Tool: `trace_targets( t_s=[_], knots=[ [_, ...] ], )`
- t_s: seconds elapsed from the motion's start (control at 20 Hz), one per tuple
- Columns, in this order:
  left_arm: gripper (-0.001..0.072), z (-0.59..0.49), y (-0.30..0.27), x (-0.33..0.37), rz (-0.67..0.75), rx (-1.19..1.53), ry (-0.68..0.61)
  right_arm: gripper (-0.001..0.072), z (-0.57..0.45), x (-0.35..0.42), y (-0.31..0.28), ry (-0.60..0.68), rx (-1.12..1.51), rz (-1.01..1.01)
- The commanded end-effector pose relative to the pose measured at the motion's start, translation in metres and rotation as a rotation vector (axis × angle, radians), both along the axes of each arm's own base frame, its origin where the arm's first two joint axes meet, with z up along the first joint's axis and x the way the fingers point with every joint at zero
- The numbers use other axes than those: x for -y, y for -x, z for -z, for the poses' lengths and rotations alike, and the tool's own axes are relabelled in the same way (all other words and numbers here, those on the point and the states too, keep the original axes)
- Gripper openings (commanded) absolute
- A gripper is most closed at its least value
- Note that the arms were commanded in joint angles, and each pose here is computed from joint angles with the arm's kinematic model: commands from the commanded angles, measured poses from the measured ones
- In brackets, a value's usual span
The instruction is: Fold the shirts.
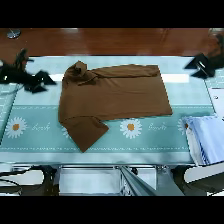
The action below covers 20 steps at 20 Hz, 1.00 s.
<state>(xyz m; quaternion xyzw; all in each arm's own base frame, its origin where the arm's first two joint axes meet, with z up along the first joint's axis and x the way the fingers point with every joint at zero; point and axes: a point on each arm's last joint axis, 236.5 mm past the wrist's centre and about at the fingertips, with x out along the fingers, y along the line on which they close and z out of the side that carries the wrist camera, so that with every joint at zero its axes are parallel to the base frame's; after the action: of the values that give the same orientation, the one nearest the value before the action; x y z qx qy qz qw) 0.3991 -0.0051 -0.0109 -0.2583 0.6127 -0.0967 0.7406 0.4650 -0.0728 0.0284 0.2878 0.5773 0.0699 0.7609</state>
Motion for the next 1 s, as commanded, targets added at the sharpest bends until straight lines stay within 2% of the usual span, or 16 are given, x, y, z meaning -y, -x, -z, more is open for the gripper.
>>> trace_targets(
  t_s=[0.0, 0.15, 0.25, 0.5, 0.8, 0.85, 0.9, 0.95],
  knots=[
    [0.0702, 0.043, 0.082, -0.016, -0.130, -0.148, 0.066, 0.0623, 0.033, 0.013, 0.065, -0.019, -0.039, 0.066],
    [0.0702, 0.057, 0.110, -0.013, -0.290, -0.090, 0.149, 0.0622, 0.062, -0.027, 0.102, -0.137, -0.026, 0.113],
    [0.0702, 0.061, 0.120, 0.001, -0.307, -0.066, 0.227, 0.0622, 0.077, -0.047, 0.118, -0.199, -0.035, 0.144],
    [0.0702, 0.072, 0.109, 0.023, -0.315, -0.006, 0.272, 0.0618, 0.083, -0.067, 0.129, -0.277, -0.044, 0.140],
    [0.0690, 0.087, 0.112, 0.066, -0.193, -0.050, 0.262, 0.0618, 0.083, -0.066, 0.129, -0.274, -0.045, 0.142],
    [0.0436, 0.087, 0.110, 0.064, -0.196, -0.045, 0.259, 0.0618, 0.084, -0.066, 0.130, -0.273, -0.055, 0.146],
    [0.0040, 0.085, 0.106, 0.061, -0.199, -0.032, 0.256, 0.0618, 0.087, -0.064, 0.133, -0.265, -0.072, 0.149],
    [0.0025, 0.081, 0.101, 0.059, -0.198, -0.018, 0.255, 0.0619, 0.092, -0.062, 0.139, -0.246, -0.101, 0.150]
  ],
)
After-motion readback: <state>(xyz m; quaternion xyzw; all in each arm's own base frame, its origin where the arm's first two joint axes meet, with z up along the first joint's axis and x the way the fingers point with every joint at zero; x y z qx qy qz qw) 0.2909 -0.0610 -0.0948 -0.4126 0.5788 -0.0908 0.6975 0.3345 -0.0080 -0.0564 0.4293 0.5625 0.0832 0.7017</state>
